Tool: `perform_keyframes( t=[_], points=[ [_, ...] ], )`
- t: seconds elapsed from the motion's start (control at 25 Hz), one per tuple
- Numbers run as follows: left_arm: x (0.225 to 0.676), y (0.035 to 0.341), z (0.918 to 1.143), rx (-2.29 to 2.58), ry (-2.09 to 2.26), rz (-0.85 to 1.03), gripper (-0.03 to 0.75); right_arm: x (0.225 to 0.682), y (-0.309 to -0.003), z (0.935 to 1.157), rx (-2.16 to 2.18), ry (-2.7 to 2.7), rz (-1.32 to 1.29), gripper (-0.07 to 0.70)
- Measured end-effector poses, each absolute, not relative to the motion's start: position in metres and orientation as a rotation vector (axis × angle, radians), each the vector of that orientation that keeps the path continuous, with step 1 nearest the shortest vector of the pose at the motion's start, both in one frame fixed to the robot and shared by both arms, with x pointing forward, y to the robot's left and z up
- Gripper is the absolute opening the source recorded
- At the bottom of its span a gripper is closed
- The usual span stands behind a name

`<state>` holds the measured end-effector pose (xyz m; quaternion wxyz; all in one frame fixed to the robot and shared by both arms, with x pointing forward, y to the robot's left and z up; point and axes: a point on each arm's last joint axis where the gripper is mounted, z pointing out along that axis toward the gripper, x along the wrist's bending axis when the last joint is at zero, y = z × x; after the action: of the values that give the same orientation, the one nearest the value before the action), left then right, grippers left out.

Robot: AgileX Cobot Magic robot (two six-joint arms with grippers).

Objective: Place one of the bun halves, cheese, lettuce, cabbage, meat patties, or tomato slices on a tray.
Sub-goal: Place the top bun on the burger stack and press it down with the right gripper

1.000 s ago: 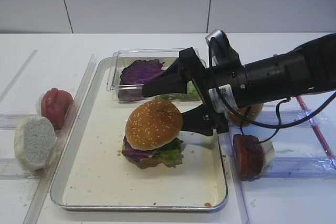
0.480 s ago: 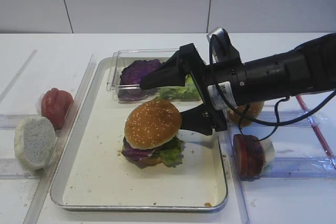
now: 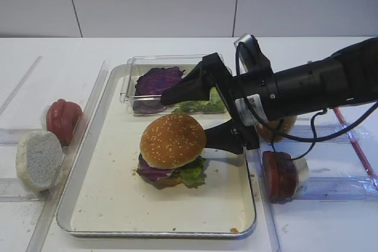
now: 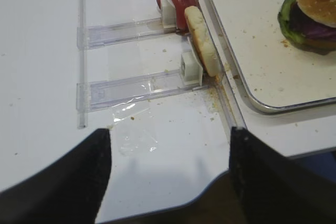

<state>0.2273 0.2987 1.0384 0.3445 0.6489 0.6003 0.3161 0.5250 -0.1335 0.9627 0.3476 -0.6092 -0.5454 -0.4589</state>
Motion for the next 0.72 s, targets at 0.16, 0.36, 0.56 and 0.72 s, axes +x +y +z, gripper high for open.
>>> perform_keyframes(
  t=[0.16, 0.36, 0.56, 0.72],
  points=[
    [0.227, 0.299, 1.038, 1.685, 1.559, 0.821, 0.44, 0.525, -0.136, 0.962, -1.584, -1.426, -1.178, 0.69],
    [0.227, 0.299, 1.038, 1.685, 1.559, 0.821, 0.44, 0.53, -0.153, 0.963, -1.583, -1.402, -1.176, 0.692],
    [0.227, 0.299, 1.038, 1.685, 1.559, 0.821, 0.44, 0.53, -0.159, 0.965, -1.559, -1.388, -1.177, 0.692],
    [0.227, 0.299, 1.038, 1.685, 1.559, 0.821, 0.44, 0.529, -0.158, 0.965, -1.553, -1.386, -1.162, 0.692]
  ],
)
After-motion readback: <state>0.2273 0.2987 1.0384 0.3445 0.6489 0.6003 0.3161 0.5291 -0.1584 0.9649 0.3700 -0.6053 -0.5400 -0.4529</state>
